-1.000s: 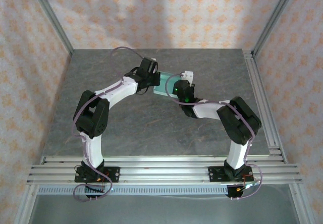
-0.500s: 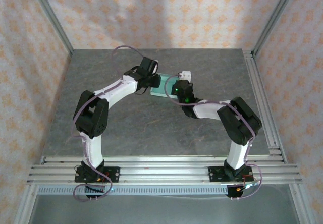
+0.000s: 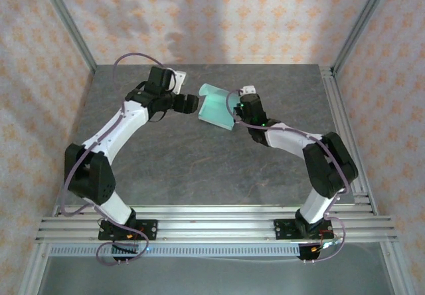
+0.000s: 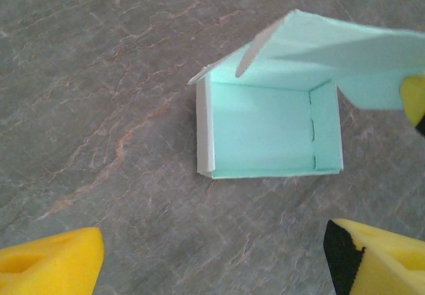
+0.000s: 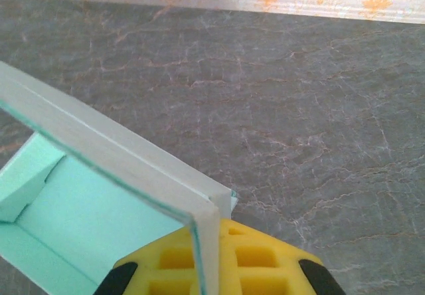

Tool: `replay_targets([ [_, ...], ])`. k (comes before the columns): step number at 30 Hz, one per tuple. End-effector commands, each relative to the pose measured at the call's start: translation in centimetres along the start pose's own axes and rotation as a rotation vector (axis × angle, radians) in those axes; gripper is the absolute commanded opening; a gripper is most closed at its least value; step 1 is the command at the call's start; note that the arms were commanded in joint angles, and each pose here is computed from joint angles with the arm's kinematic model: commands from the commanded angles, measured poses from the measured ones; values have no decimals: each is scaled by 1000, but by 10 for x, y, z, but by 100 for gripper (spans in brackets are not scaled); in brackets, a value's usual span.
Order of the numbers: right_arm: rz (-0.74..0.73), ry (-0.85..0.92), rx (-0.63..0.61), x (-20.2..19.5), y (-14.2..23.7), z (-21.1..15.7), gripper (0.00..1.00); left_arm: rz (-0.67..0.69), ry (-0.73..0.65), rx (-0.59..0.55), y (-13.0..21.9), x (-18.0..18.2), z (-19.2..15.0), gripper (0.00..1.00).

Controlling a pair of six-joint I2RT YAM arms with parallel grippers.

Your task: Fold the paper box

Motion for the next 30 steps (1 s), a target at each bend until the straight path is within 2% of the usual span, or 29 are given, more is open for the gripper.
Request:
replay_targets([
  [1,86,61,65,4,15,12,0,-45,-171,46,-4,-5,-14,89],
  [5,139,58,133,-1,13,13,0,-49,-244,74,-21,-1,-7,89],
  [9,133,68,158,-4,9,15,0,-81,-286,91,-43,2,2,87],
  [13,150,79,195,-3,3,15,0,-164,-315,160,-67,-2,2,78],
  [16,166,85,214,-1,2,15,0,-215,-303,199,-80,-3,1,65],
  [25,184,81,260,-2,0,10,0,-193,-293,166,-85,9,13,32],
  [30,189,79,265,-2,0,10,0,-192,-278,152,-80,9,18,32],
])
Point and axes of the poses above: each hand's point on the last joint's axis, 136 mm out from that joint toward the fingers, its own y axis back along the fingers, its own x axis along the line the jaws close on, z = x × y, the point moved 3 cm from there along y, back along the fingers, and after that the axes turned 8 degrees about -y, right-handed, at the moved point
